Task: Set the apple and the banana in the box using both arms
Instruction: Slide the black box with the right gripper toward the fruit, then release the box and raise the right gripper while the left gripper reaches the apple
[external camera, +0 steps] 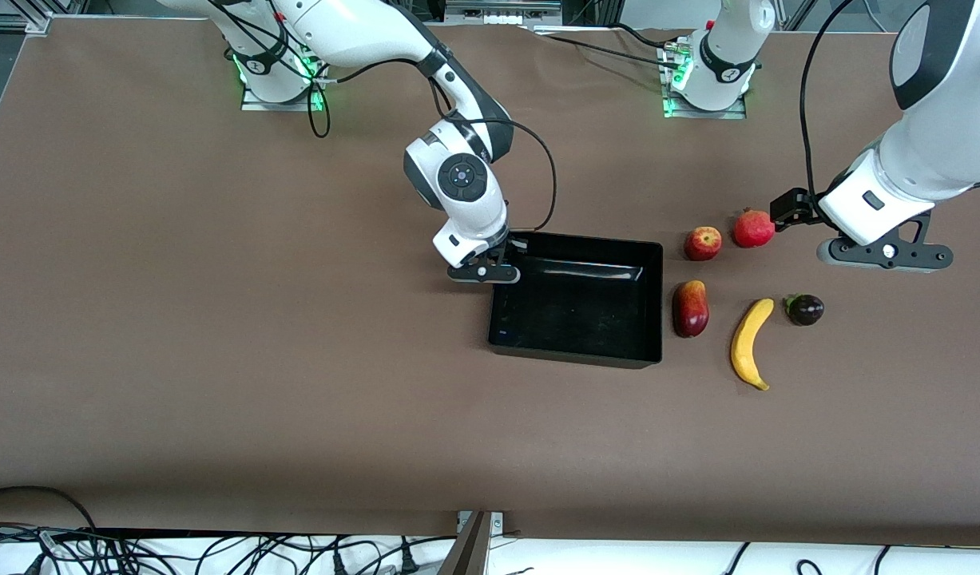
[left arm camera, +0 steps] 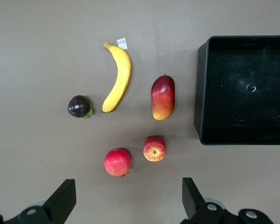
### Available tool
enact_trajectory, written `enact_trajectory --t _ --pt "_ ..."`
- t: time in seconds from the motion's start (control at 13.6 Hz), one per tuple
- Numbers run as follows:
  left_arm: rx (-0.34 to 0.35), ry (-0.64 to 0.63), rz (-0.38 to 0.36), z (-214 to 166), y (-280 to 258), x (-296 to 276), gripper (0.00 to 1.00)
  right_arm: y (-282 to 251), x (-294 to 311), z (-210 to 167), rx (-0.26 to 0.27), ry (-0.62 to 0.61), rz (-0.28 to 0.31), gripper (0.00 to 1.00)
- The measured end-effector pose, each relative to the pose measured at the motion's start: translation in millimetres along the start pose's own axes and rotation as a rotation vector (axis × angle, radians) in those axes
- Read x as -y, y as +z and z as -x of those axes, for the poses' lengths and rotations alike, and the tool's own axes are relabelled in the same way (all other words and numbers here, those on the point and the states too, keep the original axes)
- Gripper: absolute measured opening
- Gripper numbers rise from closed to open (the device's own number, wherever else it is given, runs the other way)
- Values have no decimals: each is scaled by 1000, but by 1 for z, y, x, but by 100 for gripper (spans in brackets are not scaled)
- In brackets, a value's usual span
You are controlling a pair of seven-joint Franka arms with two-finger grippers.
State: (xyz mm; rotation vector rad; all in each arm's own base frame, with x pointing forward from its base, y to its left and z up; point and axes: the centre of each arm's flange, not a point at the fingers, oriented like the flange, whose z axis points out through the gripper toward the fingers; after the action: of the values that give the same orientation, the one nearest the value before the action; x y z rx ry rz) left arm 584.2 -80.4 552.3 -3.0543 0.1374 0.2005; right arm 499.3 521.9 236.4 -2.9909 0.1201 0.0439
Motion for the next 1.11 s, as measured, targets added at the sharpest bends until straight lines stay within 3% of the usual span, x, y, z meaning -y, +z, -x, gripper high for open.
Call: enact_trajectory --t 0.59,0.89,1.11 --pt "4 0 1 -1 2 0 100 4 21 22 -20 -28 -24 5" --pt "34 3 5 -9 18 0 100 -21 24 4 -69 -23 -61 40" --pt "80 7 13 -20 44 0 100 -82 14 -21 -104 -16 -86 70"
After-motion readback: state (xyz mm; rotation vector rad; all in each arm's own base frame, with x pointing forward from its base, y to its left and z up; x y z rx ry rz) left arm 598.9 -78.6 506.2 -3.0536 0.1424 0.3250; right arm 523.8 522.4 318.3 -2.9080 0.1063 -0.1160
